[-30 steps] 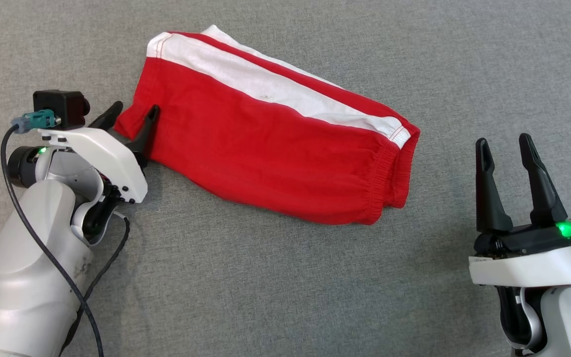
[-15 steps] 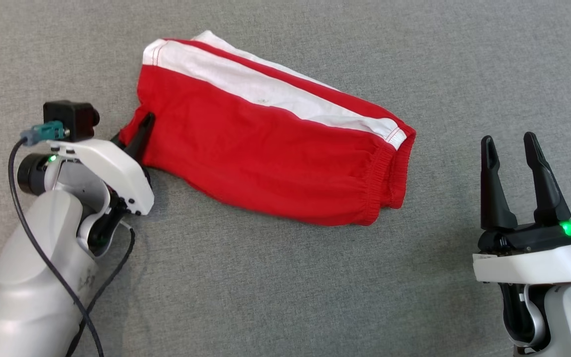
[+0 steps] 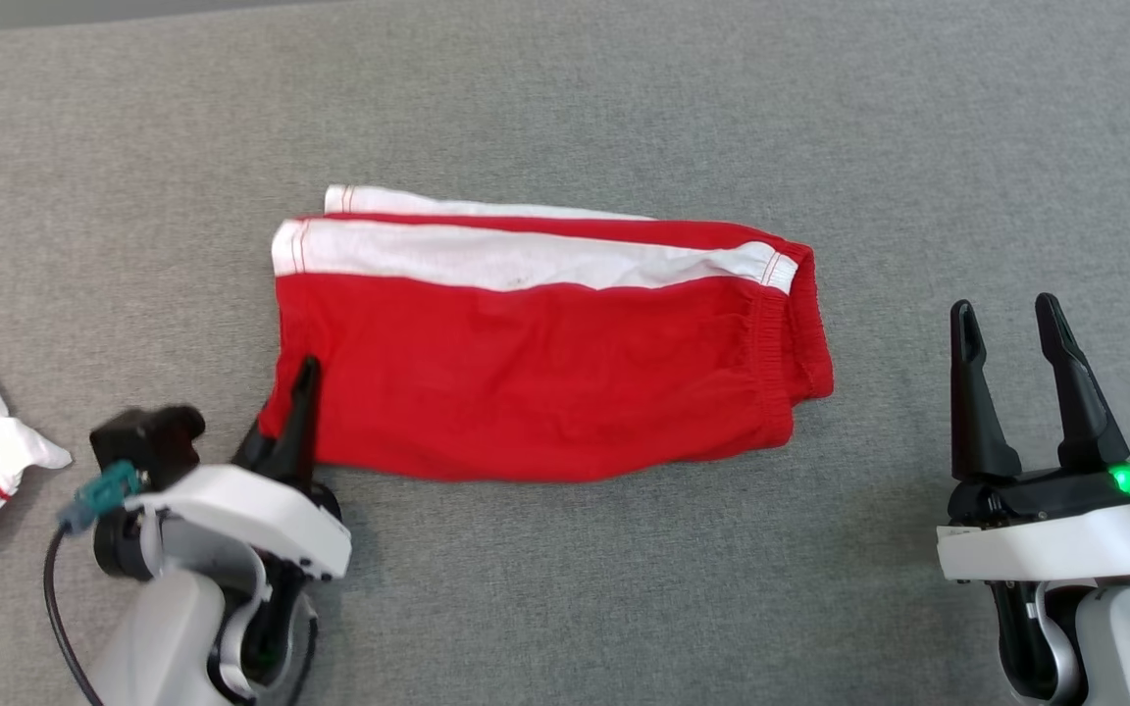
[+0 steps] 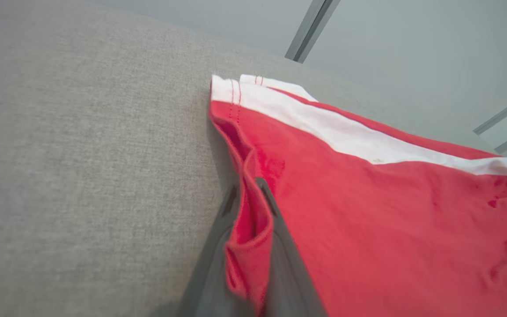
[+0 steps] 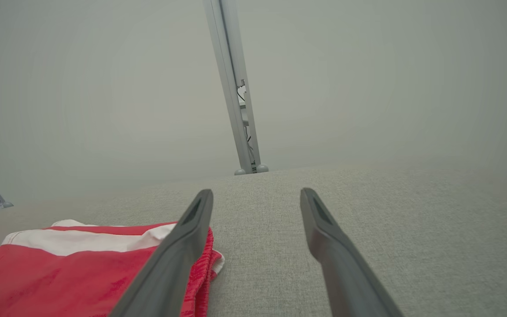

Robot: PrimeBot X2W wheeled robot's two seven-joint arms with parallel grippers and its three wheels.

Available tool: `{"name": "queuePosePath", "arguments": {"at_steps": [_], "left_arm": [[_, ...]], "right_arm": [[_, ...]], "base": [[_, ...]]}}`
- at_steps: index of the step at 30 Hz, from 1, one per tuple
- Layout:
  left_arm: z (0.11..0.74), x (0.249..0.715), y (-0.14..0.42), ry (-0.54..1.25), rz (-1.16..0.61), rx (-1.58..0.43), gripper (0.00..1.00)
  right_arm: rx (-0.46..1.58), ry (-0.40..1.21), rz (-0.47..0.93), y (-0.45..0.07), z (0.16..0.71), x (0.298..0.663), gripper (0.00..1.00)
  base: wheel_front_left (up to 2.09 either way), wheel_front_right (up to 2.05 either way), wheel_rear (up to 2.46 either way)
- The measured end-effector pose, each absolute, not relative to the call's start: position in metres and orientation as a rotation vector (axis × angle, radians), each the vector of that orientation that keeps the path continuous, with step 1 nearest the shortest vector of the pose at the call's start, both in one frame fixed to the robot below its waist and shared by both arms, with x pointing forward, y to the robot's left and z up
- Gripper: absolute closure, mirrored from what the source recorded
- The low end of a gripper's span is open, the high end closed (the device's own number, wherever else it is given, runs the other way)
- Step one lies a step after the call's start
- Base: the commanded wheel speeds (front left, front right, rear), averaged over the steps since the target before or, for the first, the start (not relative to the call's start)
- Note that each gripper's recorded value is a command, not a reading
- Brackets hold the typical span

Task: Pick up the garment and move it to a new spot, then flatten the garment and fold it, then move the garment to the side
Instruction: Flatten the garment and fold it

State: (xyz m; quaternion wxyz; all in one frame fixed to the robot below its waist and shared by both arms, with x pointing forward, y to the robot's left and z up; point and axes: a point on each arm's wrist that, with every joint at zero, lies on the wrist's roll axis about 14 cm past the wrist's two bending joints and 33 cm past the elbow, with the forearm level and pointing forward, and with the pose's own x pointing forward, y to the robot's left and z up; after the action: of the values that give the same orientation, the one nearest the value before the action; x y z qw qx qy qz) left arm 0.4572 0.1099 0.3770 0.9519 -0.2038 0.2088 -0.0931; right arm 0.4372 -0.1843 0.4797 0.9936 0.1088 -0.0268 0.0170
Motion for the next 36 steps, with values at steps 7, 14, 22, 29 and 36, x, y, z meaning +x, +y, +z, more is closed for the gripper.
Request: {"name": "queuePosePath", "arguments": {"at_steps": [7,14,22,29,36], "left_arm": [[0.382,0.425,0.111,0.429,-0.136,-0.472,1.00],[0.404,0.429,0.126,0.301,-0.083,-0.424,0.00],[0.466,0.443,0.155,0.055,-0.036,-0.309,0.00],[0.501,0.430,0.178,-0.059,-0.030,-0.174,0.00],[0.494,0.413,0.189,-0.032,-0.022,-0.116,0.00]], "right_arm": [[0.221,-0.042,0.066,-0.172,0.477,0.437,0.00],[0.222,-0.029,0.068,-0.171,0.474,0.435,0.00],[0.187,-0.019,0.078,-0.171,0.475,0.425,0.00],[0.148,-0.039,0.091,-0.172,0.485,0.420,0.00],[0.126,-0.040,0.101,-0.170,0.491,0.417,0.00]], "base": [[0.00,0.00,0.00],[0.00,0.00,0.00],[0.00,0.00,0.00],[0.00,0.00,0.00],[0.00,0.00,0.00]]}}
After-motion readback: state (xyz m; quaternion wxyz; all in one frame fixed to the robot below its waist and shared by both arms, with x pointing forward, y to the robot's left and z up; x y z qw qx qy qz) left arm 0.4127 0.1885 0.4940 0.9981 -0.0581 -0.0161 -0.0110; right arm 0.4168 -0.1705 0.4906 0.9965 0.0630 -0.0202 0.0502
